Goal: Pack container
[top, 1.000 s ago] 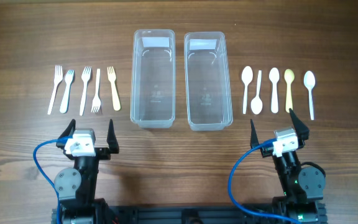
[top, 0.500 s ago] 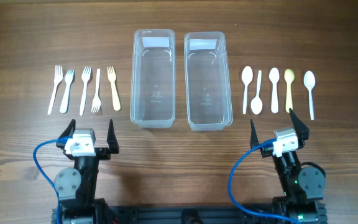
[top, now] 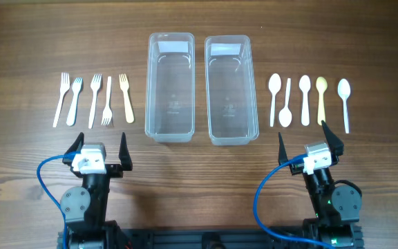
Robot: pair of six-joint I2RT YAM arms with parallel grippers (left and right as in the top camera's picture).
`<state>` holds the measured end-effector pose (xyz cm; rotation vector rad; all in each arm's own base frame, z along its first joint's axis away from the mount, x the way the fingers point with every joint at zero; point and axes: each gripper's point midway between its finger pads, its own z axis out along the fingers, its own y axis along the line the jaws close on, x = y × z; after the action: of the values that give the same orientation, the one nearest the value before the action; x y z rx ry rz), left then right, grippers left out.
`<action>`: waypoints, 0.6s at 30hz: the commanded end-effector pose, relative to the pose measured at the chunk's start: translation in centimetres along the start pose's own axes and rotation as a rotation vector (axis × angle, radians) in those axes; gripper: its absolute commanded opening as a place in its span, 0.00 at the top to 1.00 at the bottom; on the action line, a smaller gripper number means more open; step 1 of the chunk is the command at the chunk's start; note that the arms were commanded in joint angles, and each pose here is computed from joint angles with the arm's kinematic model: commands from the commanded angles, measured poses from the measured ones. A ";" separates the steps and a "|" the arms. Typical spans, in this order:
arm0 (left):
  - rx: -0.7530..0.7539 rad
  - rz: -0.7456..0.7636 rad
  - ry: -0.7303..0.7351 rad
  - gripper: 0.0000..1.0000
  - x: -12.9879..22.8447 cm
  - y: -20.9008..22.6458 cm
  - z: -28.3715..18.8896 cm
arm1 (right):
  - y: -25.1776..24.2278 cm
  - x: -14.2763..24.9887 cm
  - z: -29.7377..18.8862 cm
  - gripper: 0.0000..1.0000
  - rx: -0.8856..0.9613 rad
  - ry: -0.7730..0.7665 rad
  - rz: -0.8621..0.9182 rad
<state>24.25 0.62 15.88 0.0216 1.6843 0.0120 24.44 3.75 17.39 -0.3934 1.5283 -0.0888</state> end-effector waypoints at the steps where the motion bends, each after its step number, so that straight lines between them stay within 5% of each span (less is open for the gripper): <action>1: -0.005 0.020 0.000 0.00 0.3 0.0 0.1 | -0.4 0.0 0.0 0.00 0.019 0.002 -0.005; 18: -0.004 0.020 0.000 0.00 0.3 0.0 0.1 | -0.8 -1.2 -0.1 0.00 0.038 -0.047 0.025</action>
<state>24.25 0.62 15.88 0.0216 1.6843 0.0120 24.45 3.70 17.55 -0.3896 1.5227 -0.0921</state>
